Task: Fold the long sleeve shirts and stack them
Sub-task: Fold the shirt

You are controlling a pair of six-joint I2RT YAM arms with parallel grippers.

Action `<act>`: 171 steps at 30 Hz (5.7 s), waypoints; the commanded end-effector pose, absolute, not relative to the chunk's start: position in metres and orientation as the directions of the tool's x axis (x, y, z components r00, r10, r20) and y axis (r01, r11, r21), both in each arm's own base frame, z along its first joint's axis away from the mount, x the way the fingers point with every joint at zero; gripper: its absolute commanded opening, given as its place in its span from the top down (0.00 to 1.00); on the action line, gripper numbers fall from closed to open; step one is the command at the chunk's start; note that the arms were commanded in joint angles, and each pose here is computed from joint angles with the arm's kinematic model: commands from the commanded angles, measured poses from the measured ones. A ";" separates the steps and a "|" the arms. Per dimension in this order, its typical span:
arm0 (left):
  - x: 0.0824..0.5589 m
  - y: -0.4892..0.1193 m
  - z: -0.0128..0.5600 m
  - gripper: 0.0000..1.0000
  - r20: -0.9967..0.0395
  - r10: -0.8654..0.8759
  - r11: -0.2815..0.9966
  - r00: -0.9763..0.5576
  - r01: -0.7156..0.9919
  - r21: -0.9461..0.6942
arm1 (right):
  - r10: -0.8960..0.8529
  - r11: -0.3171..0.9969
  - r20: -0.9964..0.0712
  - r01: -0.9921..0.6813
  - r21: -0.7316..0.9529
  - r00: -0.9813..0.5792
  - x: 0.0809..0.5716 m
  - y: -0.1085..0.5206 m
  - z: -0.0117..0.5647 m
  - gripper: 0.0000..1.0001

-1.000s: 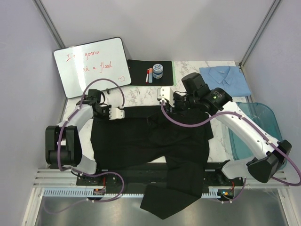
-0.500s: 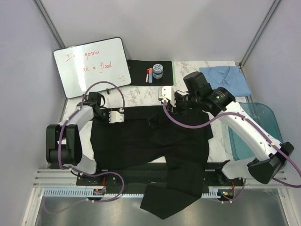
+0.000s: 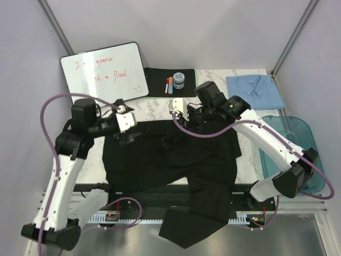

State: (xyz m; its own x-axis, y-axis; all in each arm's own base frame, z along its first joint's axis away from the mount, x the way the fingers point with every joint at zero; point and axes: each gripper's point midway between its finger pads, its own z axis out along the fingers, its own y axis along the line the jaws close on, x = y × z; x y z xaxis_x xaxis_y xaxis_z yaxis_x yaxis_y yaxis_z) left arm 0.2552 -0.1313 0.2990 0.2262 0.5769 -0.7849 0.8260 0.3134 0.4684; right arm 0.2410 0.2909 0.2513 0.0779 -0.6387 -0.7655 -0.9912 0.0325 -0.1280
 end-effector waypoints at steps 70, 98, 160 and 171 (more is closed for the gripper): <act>0.289 -0.138 0.202 0.98 -0.920 0.212 0.740 -0.330 0.669 -0.070 | -0.630 0.600 -0.338 -0.714 0.361 -0.700 0.371 0.173 0.045 0.71; 0.294 -0.075 0.128 0.97 -0.841 0.383 0.805 -0.382 0.584 0.102 | -0.652 0.622 -0.304 -0.719 0.311 -0.695 0.372 0.158 0.058 0.70; 0.198 -0.076 0.108 0.15 -0.603 0.591 0.545 -0.536 0.816 -0.191 | -0.911 0.260 -0.286 -0.952 0.164 -0.298 0.170 0.115 0.114 0.45; 0.153 -0.064 0.089 0.15 -0.549 0.638 0.554 -0.540 0.817 -0.160 | -0.985 0.093 -0.134 -0.987 0.128 -0.110 0.117 0.116 0.086 0.44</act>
